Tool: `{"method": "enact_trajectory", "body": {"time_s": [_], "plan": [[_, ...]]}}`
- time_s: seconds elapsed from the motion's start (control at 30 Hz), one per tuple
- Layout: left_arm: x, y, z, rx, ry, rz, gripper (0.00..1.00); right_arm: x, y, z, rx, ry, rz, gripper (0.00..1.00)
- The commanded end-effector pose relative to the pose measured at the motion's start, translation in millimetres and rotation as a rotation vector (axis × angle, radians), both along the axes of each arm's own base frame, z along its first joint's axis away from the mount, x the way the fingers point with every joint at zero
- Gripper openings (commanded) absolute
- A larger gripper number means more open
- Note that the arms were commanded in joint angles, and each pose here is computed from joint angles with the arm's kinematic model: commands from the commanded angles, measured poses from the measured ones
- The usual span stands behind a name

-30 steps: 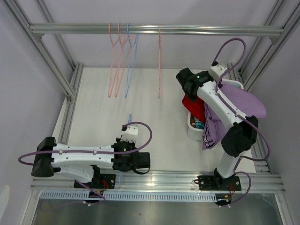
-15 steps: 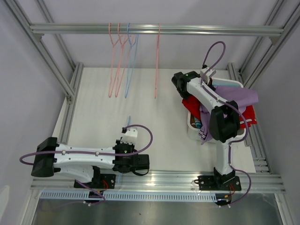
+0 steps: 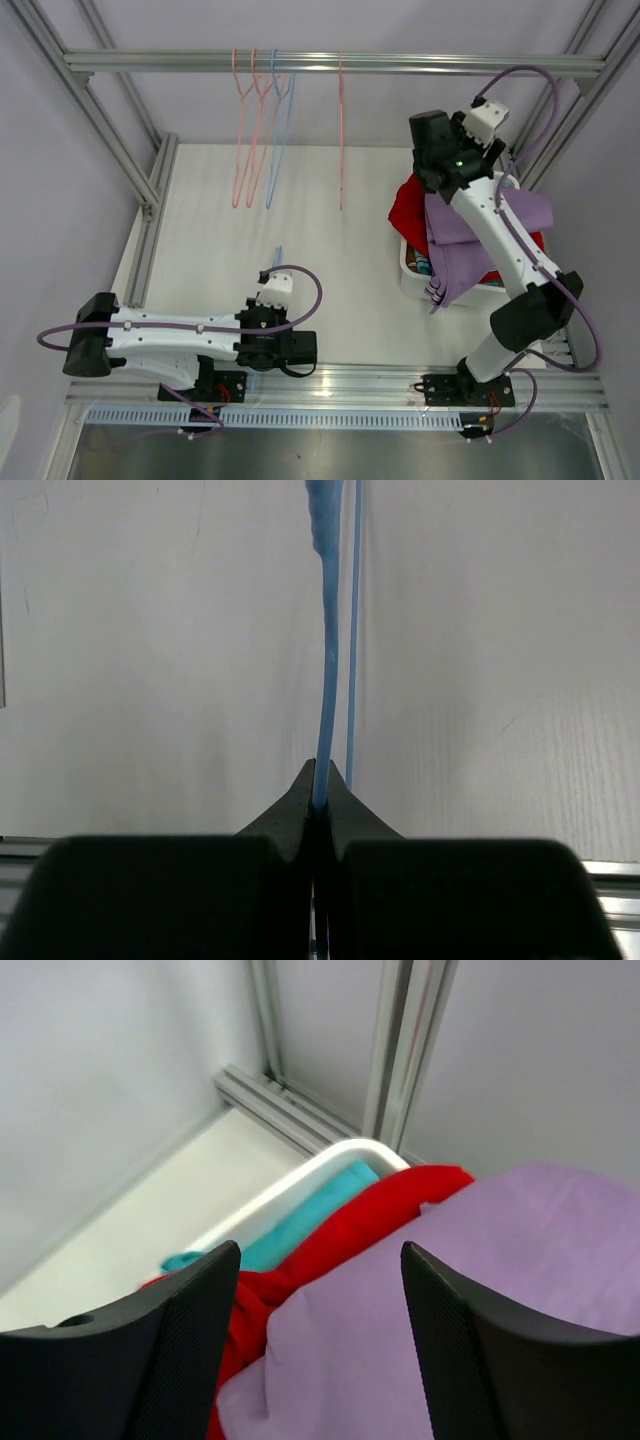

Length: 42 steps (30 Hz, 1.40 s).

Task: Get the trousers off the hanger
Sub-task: Place the trousers in the bin.

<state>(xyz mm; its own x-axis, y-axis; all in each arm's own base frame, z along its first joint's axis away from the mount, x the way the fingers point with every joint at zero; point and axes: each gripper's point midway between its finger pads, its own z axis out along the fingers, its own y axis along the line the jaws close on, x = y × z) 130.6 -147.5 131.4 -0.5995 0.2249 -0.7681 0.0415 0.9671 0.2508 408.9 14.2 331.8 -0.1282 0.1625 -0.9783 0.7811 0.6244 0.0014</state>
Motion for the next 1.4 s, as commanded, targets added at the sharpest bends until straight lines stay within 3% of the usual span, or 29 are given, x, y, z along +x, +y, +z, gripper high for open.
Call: {"method": "enact_trajectory", "body": {"time_s": [0.0, 0.13, 0.27, 0.3, 0.4, 0.43, 0.47, 0.67, 0.8, 1.17, 1.37], "plan": [[-1.2, 0.6, 21.0, -0.059, -0.031, 0.013, 0.01, 9.6, 6.9, 47.3, 0.016, -0.056, 0.105, 0.71], [-4.9, -0.8, 23.4, -0.060, -0.026, 0.003, 0.01, -4.6, 4.3, 37.8, 0.043, -0.002, 0.105, 0.71], [-5.8, 0.9, 30.6, -0.060, -0.032, 0.007, 0.01, -22.3, 10.8, 35.0, 0.128, -0.007, 0.191, 0.59], [-5.6, 2.0, 33.4, -0.064, -0.033, 0.004, 0.01, -28.0, 11.1, 35.4, 0.145, 0.000, 0.205, 0.54], [-5.1, -1.9, 46.7, -0.113, -0.033, -0.024, 0.01, -45.4, 17.4, 43.3, 0.201, -0.001, 0.266, 0.23], [-4.9, -4.4, 48.1, -0.119, -0.032, -0.044, 0.01, -50.8, 18.7, 45.0, 0.212, 0.001, 0.275, 0.08], [-4.5, -7.3, 52.7, -0.141, -0.035, -0.053, 0.01, -59.1, 21.9, 50.0, 0.237, -0.020, 0.286, 0.01], [-4.1, -14.4, 67.2, -0.198, -0.038, -0.085, 0.01, -93.7, 17.9, 40.6, 0.269, 0.025, 0.276, 0.00], [-5.2, -18.2, 71.0, -0.200, -0.029, -0.090, 0.01, -106.4, 3.8, 4.4, 0.271, 0.104, 0.191, 0.00], [-9.7, -12.7, 67.9, -0.237, -0.001, -0.102, 0.01, -112.4, -7.9, -169.6, 0.364, 0.326, 0.087, 0.00], [-10.9, -3.2, 69.0, -0.238, 0.006, -0.094, 0.01, -110.7, -8.1, -196.4, 0.361, 0.412, 0.045, 0.00]]}}
